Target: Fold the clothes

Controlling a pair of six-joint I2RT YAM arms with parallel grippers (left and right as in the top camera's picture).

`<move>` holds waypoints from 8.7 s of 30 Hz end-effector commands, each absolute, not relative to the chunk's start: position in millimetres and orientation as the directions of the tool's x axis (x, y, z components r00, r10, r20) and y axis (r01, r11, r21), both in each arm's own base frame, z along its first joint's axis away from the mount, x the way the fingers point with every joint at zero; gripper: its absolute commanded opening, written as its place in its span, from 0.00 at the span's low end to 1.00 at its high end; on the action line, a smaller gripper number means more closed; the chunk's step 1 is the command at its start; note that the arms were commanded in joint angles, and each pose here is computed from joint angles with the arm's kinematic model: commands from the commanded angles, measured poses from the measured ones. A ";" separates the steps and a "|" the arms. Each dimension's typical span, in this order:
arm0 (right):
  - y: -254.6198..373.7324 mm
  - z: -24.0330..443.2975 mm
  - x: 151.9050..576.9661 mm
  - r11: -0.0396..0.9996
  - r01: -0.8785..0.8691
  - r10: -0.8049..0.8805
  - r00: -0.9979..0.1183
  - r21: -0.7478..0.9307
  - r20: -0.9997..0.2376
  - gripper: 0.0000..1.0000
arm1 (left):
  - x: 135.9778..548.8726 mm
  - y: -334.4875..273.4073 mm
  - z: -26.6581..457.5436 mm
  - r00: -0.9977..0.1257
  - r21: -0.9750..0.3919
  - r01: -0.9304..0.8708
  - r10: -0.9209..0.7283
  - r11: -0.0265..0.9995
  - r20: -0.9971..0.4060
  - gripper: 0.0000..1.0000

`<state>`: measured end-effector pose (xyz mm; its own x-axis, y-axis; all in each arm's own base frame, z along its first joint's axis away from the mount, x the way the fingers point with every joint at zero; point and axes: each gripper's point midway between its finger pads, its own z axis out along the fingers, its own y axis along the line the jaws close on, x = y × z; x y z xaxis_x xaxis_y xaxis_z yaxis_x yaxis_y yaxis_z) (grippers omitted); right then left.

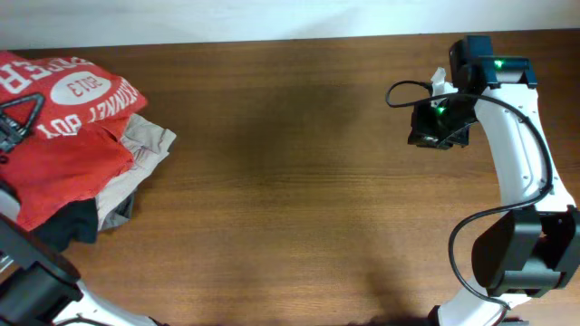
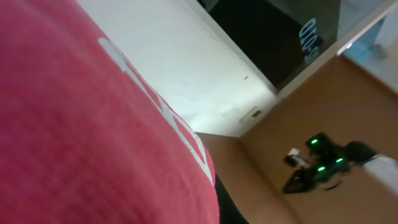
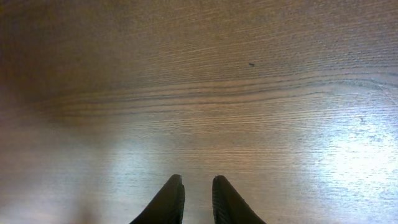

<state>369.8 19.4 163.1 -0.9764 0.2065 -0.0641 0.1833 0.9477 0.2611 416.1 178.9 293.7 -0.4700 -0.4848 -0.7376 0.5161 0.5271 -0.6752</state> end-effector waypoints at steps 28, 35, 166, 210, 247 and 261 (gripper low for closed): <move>30.4 168.4 370.6 0.929 0.195 0.222 -0.974 0.315 -0.054 0.21 | 513.8 203.0 282.3 -0.349 -0.650 -0.277 -0.705 0.707 -0.618 0.01; 30.2 168.6 372.2 0.929 0.192 0.221 -0.973 0.315 -0.061 0.21 | 494.3 171.5 266.4 -0.585 -0.371 -0.203 -0.416 0.906 -0.696 0.00; 49.1 401.1 277.8 0.940 -0.228 0.018 -0.712 0.255 -0.702 0.99 | 261.4 36.5 405.6 -0.760 -0.002 -0.018 -0.015 1.000 -0.650 1.00; 39.4 244.3 195.8 0.924 -0.324 -0.295 -0.266 -0.203 -0.917 0.99 | 260.7 36.8 405.0 -0.762 0.000 -0.020 -0.015 1.000 -0.647 1.00; 38.8 118.8 212.6 0.961 -0.276 -0.127 -0.341 -0.030 -0.932 0.99 | 260.7 36.8 405.0 -0.762 0.000 -0.020 -0.015 1.000 -0.647 1.00; 38.8 118.8 212.6 0.961 -0.276 -0.127 -0.341 -0.030 -0.932 0.99 | 260.9 39.0 419.7 -0.708 0.035 -0.021 0.010 0.999 -0.706 1.00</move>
<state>212.5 36.8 119.6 -0.3480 -0.1304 -0.9284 -0.2671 0.9630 -0.0352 264.2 38.5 405.1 -0.7596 -0.0339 -0.6496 -0.0354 0.9993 -0.0108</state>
